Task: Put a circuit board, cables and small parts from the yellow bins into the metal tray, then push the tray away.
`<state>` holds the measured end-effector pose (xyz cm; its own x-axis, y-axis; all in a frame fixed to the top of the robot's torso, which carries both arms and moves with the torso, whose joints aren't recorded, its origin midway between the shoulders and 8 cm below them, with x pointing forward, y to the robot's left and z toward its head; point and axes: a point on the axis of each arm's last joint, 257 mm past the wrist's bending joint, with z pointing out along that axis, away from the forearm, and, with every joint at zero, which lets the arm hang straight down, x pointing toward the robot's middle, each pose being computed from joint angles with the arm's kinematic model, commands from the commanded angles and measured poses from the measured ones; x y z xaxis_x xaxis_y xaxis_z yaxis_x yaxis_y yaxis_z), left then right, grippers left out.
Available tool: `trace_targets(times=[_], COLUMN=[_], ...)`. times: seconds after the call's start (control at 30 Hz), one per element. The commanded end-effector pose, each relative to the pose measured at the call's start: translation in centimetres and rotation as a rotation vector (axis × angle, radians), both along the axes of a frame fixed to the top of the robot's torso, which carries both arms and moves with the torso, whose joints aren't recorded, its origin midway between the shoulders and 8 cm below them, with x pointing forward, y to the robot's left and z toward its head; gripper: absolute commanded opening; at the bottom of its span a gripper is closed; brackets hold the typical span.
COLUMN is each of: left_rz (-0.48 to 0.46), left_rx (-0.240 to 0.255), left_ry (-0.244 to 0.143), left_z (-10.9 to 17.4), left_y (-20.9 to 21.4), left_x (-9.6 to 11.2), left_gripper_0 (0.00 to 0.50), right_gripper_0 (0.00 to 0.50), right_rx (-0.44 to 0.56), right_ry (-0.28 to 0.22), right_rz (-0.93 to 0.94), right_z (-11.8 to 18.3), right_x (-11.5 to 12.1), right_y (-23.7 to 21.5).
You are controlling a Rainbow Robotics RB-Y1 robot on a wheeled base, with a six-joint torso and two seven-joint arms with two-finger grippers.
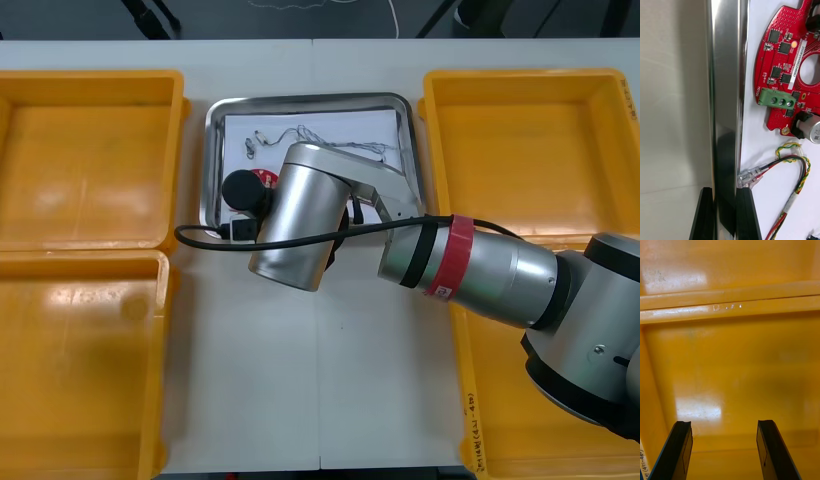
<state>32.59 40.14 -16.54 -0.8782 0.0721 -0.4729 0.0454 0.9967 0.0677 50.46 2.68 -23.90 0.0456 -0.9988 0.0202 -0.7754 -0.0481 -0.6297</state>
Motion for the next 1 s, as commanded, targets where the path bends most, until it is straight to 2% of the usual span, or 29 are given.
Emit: trace_targets(times=[0.03,0.63,1.0], left_rz=[0.071,0.071,0.071], left_rx=[-0.033,-0.033,-0.033], left_ry=[0.025,0.025,0.025], left_z=[-1.0,-1.0,-1.0], left_y=[-0.2,-0.2,-0.2], left_x=[-1.0,-1.0,-1.0], left_gripper_0=[0.500,0.500,0.500], right_gripper_0=[0.000,0.000,0.000], right_rx=[0.063,0.069,0.089], right_ry=[-0.030,-0.108,-0.138], right_rz=[0.037,0.042,0.045], right_z=[3.9,7.2,7.8], right_x=[1.7,5.4,7.5], right_y=[2.7,3.0,3.0])
